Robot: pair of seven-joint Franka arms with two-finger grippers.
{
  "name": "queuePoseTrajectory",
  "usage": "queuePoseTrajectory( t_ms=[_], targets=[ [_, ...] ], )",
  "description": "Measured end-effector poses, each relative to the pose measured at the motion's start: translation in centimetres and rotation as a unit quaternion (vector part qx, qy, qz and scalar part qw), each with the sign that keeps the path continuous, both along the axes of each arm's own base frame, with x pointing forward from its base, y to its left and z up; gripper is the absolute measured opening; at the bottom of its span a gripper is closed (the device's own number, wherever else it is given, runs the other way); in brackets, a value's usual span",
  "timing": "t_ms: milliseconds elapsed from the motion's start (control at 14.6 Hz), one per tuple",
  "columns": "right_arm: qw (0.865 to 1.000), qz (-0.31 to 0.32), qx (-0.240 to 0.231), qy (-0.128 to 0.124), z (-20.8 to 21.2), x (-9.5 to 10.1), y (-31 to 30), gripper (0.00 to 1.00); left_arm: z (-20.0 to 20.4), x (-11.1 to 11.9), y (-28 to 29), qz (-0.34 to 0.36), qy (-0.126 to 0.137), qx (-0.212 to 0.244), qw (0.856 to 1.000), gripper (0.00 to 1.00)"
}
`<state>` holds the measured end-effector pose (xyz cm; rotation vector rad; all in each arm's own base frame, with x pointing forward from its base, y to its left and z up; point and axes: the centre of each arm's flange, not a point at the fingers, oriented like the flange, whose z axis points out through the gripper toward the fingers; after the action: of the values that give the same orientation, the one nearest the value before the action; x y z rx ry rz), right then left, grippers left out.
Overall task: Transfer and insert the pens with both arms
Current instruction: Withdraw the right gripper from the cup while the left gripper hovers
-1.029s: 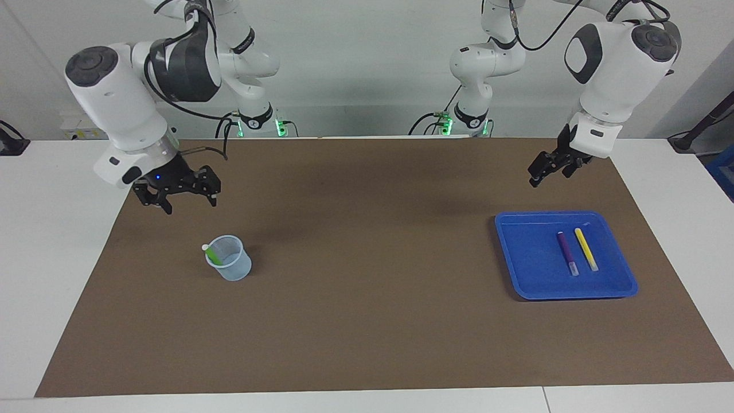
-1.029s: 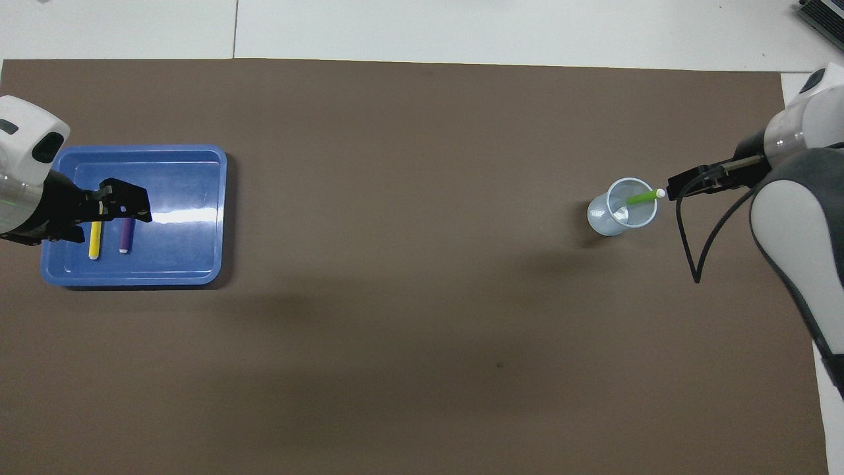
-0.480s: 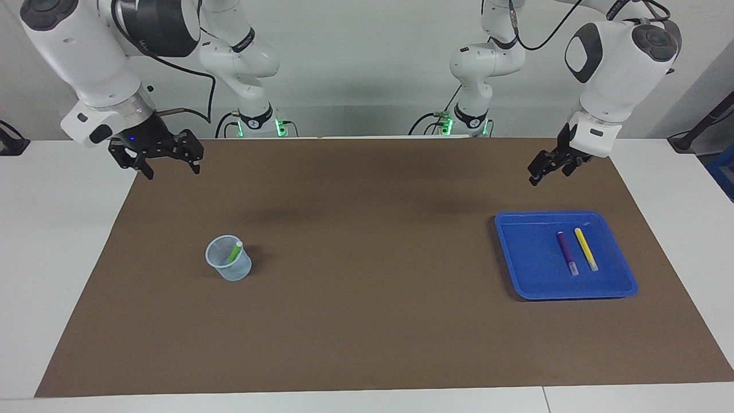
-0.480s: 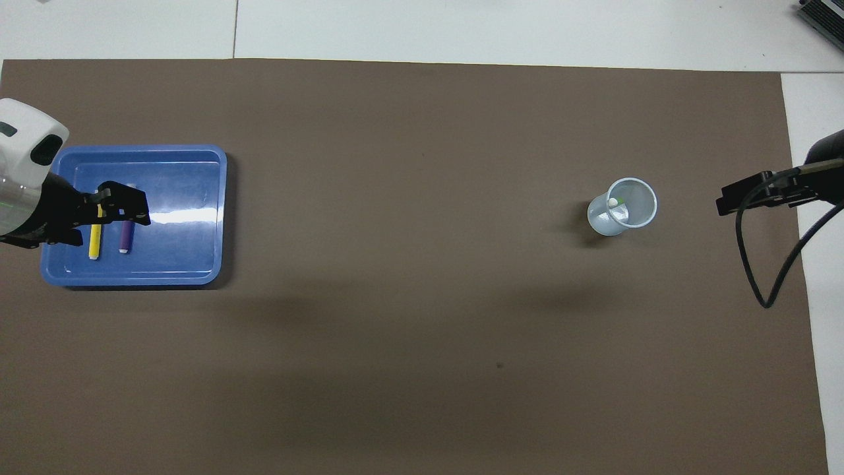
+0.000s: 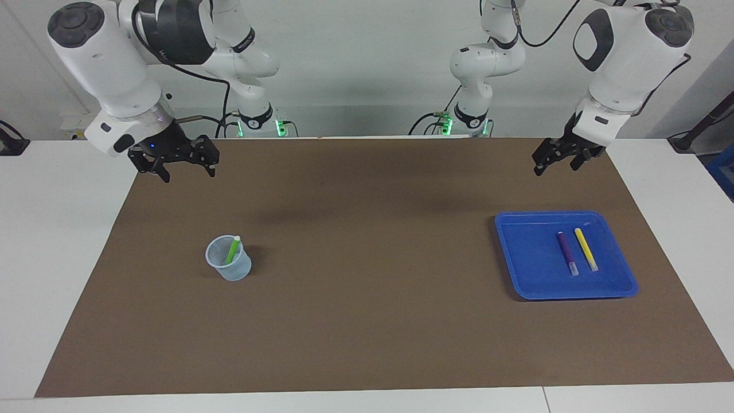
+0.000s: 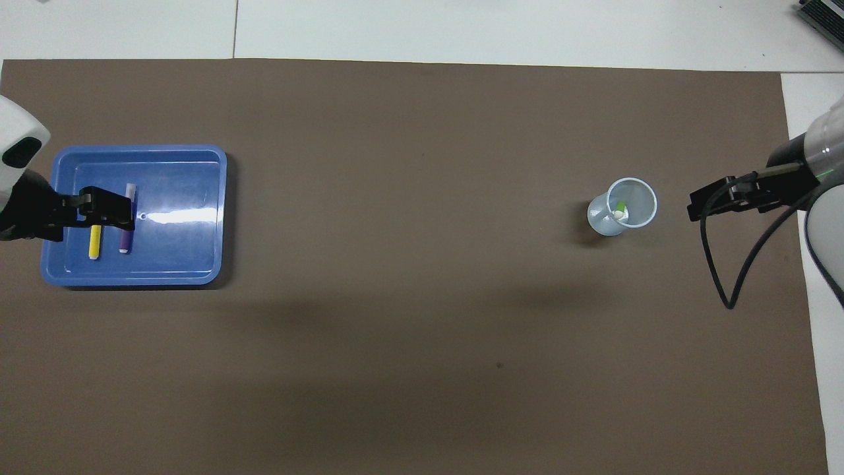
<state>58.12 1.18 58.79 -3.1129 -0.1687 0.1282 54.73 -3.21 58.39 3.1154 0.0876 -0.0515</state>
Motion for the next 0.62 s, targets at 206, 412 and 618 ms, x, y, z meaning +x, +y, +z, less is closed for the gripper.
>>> queuePoseTrajectory(
  t_ms=[206, 412, 618],
  targets=[
    [1.0, -0.003, 0.0, 0.0, 0.0, 0.0, -0.3, 1.0, 0.5, 0.1, 0.4, -0.041, -0.005, 0.012, 0.999, 1.0],
    [1.0, -0.005, 0.0, 0.0, 0.0, 0.0, -0.6, 1.0, 0.4, 0.5, 0.7, -0.061, -0.012, 0.019, 0.998, 1.0],
    [1.0, -0.005, 0.0, -0.001, 0.0, 0.0, -0.6, 1.0, -0.1, 1.1, 0.7, -0.063, -0.022, 0.019, 0.998, 1.0]
  ],
)
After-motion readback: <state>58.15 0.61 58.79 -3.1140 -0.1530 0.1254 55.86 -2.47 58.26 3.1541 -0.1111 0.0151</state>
